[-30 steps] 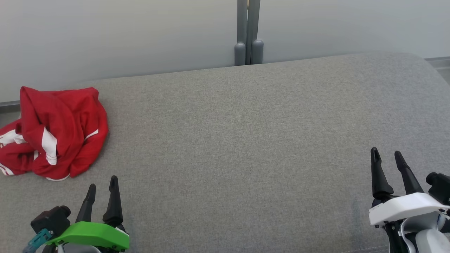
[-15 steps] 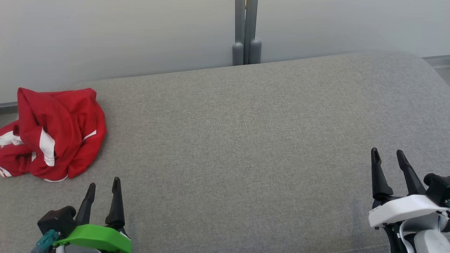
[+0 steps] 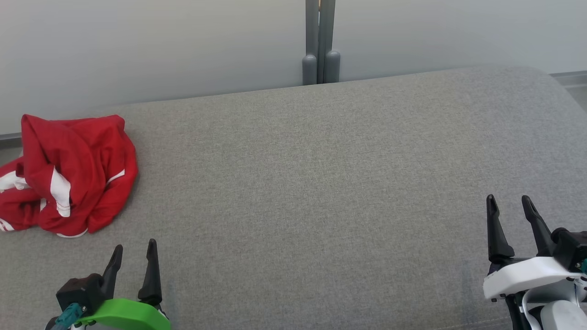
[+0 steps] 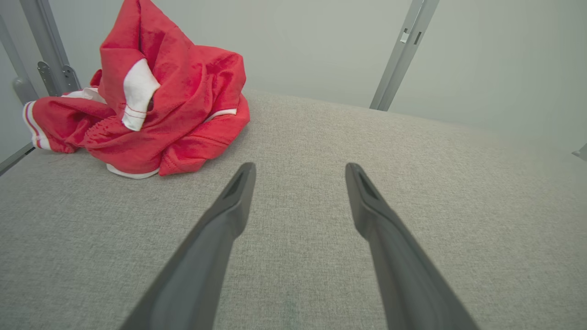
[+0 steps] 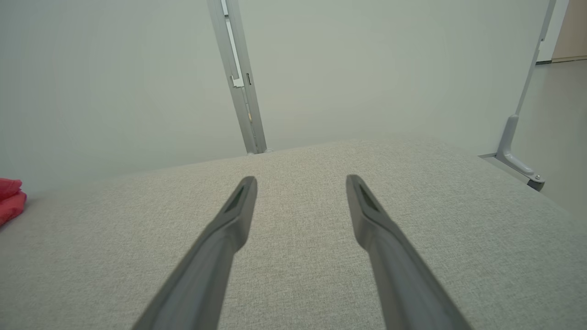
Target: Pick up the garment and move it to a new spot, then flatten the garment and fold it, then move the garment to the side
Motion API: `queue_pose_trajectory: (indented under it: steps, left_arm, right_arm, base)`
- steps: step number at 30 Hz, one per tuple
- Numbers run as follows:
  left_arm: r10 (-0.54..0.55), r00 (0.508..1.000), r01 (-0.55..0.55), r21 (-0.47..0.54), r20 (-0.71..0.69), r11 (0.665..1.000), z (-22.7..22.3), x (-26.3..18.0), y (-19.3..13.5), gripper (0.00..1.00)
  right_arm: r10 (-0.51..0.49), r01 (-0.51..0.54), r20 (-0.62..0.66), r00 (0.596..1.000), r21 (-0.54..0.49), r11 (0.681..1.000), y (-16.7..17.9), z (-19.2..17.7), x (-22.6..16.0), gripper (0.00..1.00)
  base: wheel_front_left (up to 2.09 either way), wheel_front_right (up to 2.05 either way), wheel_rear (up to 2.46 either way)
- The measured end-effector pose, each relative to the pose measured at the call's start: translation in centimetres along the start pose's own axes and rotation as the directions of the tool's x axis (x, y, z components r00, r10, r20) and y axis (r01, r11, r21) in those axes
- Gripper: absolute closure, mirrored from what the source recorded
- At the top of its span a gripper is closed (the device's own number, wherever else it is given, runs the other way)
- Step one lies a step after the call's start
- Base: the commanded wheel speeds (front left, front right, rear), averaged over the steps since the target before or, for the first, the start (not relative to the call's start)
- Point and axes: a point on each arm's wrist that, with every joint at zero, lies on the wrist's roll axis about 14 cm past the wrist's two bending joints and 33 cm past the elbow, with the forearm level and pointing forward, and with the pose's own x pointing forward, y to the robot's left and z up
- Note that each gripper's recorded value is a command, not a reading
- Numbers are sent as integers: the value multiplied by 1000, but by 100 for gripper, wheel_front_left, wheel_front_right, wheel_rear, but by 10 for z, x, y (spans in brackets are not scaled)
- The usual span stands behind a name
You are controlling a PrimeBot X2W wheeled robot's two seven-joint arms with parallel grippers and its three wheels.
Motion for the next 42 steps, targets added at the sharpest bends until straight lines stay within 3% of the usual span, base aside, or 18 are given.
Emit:
queue_pose_trajectory:
  steps: [19, 42]
  left_arm:
    - [-26, 1000, 24, 132, 7, 991, 0, -2, -1, 0]
    - [-9, 999, 13, 129, -31, 992, -14, -8, 6, 0]
  right_arm:
    - [34, -31, 18, 999, -142, 989, 3, 3, 0, 0]
    - [47, -44, 16, 999, -181, 982, 4, 2, -1, 0]
  base:
    - [0, 0, 0]
    - [0, 0, 0]
